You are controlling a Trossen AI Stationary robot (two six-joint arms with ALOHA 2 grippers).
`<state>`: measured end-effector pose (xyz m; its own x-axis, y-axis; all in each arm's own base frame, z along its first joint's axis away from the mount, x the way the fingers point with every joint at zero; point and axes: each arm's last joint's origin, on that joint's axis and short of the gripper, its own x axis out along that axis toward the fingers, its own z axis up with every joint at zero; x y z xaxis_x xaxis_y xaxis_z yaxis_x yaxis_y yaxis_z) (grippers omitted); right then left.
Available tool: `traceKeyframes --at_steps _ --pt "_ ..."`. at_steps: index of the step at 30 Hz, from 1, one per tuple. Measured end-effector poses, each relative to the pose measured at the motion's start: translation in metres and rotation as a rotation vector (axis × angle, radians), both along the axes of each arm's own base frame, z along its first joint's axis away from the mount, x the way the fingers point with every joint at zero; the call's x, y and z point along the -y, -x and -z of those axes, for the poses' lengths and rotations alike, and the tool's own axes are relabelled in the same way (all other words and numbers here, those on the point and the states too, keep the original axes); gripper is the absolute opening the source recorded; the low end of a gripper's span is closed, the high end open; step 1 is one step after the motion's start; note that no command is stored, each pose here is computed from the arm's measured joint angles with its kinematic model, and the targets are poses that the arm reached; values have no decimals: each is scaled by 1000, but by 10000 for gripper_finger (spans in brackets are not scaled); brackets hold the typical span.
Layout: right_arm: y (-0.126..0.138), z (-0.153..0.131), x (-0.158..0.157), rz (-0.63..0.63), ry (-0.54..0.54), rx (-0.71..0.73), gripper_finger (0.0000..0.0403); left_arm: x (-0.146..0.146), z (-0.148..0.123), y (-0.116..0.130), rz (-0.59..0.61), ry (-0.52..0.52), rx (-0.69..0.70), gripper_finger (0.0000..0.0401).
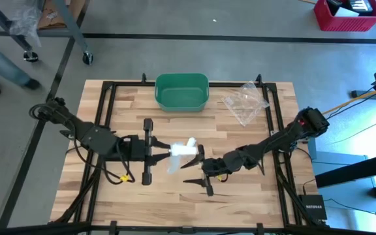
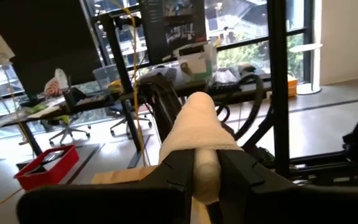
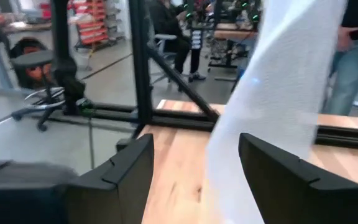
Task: Roll bandage
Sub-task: Roll the bottom white bandage
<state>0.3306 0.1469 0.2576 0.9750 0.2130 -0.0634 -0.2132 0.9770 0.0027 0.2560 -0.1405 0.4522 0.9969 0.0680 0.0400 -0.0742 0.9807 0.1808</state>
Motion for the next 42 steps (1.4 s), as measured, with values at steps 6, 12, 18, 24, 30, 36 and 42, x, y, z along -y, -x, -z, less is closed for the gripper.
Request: traceKeyframes --at_steps 6,12,18,24,30,36,42 --pt "-8 3 13 25 -3 4 237 4 3 -8 57 12 14 40" --pt "-14 3 28 57 31 15 237 12 8 -18 141 7 34 40" --pt "-14 4 26 -79 12 2 237 13 10 -19 144 -23 24 40" --pt "-8 3 30 -136 44 -86 237 13 10 -19 143 -27 17 40" --pt "-7 -11 40 -54 90 13 237 14 10 -19 163 -29 19 40" --pt "-18 -1 44 -81 103 42 237 7 10 -25 142 -25 37 40" --pt "-11 1 46 -87 130 -70 237 2 11 -28 122 -29 28 40"
